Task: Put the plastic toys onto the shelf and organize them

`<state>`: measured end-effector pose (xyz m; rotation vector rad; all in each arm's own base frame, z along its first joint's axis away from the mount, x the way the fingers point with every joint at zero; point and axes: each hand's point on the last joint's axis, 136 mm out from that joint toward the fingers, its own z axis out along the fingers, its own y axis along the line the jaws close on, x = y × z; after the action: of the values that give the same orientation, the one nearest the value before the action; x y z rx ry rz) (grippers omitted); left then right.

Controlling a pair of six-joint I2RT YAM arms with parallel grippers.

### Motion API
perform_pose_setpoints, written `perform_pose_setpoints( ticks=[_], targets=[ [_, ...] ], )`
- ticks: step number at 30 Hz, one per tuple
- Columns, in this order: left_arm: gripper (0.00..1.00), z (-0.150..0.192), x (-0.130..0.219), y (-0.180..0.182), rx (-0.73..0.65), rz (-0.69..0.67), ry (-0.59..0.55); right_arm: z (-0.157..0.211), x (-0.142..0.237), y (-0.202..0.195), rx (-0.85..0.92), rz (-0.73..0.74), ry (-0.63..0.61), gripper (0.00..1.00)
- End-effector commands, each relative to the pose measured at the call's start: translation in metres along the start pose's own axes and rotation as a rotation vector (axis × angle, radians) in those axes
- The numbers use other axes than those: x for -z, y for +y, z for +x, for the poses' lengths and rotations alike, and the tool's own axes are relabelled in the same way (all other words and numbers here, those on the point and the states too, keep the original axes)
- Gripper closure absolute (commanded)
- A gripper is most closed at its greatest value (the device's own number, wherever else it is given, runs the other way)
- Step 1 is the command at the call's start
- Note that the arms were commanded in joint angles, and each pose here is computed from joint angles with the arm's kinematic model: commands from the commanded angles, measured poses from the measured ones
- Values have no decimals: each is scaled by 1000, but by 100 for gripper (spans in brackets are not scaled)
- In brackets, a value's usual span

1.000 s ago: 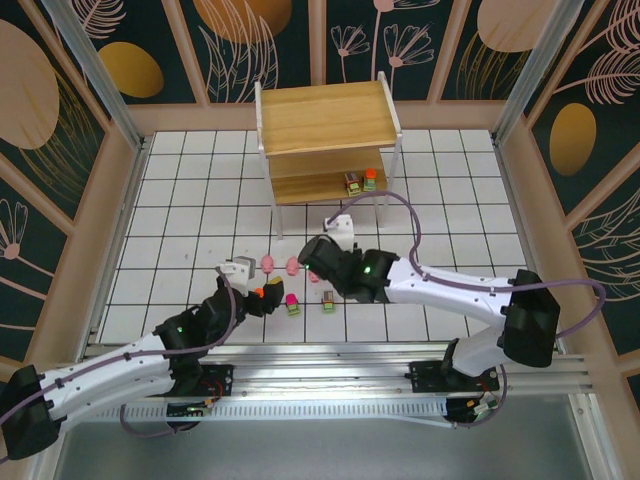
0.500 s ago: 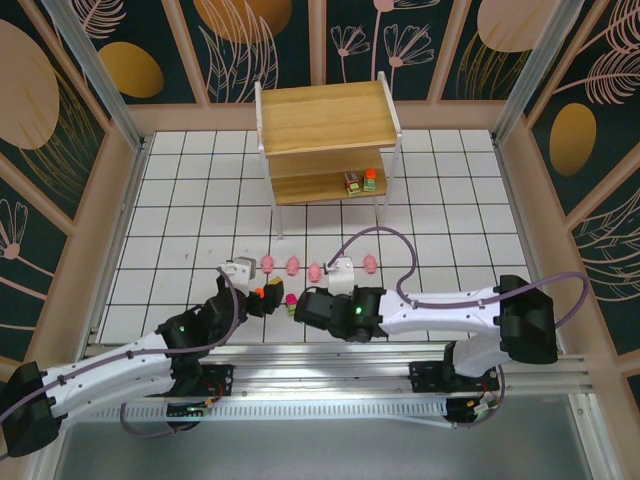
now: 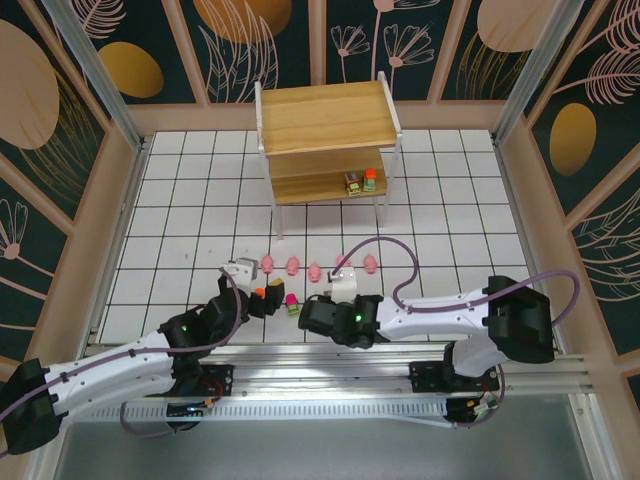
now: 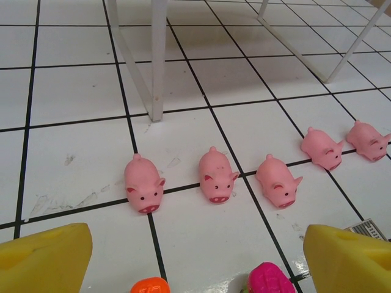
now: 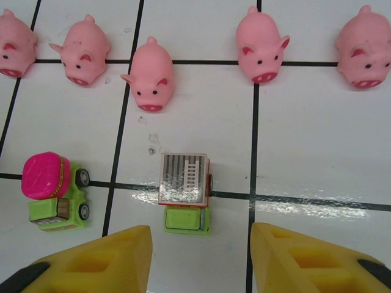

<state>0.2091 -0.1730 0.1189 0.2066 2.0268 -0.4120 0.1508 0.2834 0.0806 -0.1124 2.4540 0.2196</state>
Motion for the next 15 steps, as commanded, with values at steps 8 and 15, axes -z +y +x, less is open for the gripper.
perform_pose_setpoints(
  ticks=[8,15],
  targets=[
    [10,-6,0,-7,-4,14,-10,7,-22,6,-1,28,12,50],
    [10,-10,5,-5,15,25,-36,12,-30,12,9,34,26,50]
  ],
)
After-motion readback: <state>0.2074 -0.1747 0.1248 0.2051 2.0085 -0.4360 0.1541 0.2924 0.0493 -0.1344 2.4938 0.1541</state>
